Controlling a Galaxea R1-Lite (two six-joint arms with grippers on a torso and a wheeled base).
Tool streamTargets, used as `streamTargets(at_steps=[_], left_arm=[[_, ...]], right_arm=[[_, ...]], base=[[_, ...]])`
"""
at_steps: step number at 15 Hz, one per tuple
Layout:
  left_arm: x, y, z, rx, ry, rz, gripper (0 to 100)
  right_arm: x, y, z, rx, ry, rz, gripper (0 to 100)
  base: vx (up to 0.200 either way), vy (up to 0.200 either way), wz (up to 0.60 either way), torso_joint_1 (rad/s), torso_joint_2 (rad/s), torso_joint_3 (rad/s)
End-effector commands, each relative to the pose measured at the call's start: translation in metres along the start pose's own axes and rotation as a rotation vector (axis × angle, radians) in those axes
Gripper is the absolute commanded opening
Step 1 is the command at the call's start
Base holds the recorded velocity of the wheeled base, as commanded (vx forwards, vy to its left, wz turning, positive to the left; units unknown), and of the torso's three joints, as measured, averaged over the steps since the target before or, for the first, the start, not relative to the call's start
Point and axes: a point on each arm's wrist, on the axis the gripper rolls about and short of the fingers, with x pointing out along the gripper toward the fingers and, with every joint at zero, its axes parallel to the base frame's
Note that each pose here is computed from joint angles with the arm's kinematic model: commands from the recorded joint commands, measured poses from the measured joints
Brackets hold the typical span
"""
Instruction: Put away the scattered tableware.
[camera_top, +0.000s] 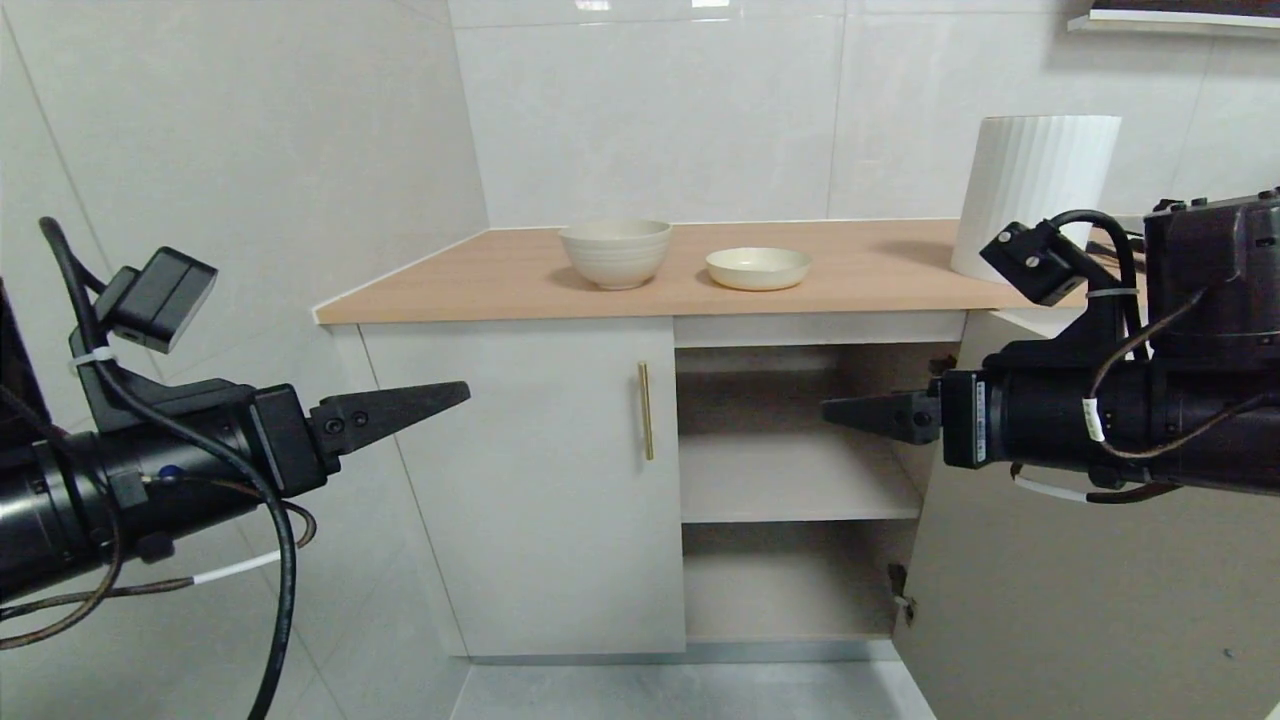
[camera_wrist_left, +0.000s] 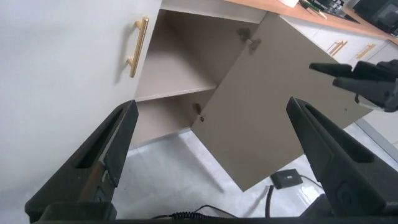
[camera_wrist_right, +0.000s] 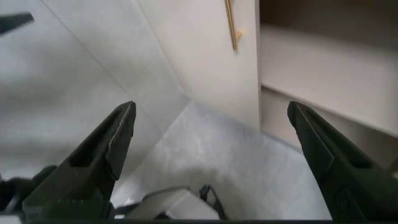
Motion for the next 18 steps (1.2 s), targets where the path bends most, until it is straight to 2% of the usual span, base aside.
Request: streamTargets(at_steps=[1, 10, 13, 18], left_arm=[[0.0009, 0.0005, -0.0001, -0.002, 0.003, 0.001, 100], [0.002, 0.0035, 0.0017, -0.007, -0.002, 0.015, 100], [0.0003, 0.0066, 0.0037, -0.009, -0.013, 0.029, 100], [-0.0015, 0.005, 0.0055, -0.019, -0.025, 0.03, 100]], right_arm=[[-0.0042, 0.0021, 0.0022, -0.003, -0.012, 0.006, 100], [-0.009, 0.0034, 0.0024, 0.034, 0.013, 0.01, 100], [-0.0089, 0.0031, 0.0015, 0.034, 0.016, 0.011, 100], [-0.0084, 0.0026, -0.0012, 0.036, 0.026, 0.018, 100]], base=[[0.2, 0.0, 0.0, 0.007, 0.01, 0.007], [0.2, 0.0, 0.0, 0.002, 0.0, 0.001], [0.0, 0.0, 0.0, 0.0, 0.0, 0.0], [0.0, 0.0, 0.0, 0.0, 0.0, 0.0]])
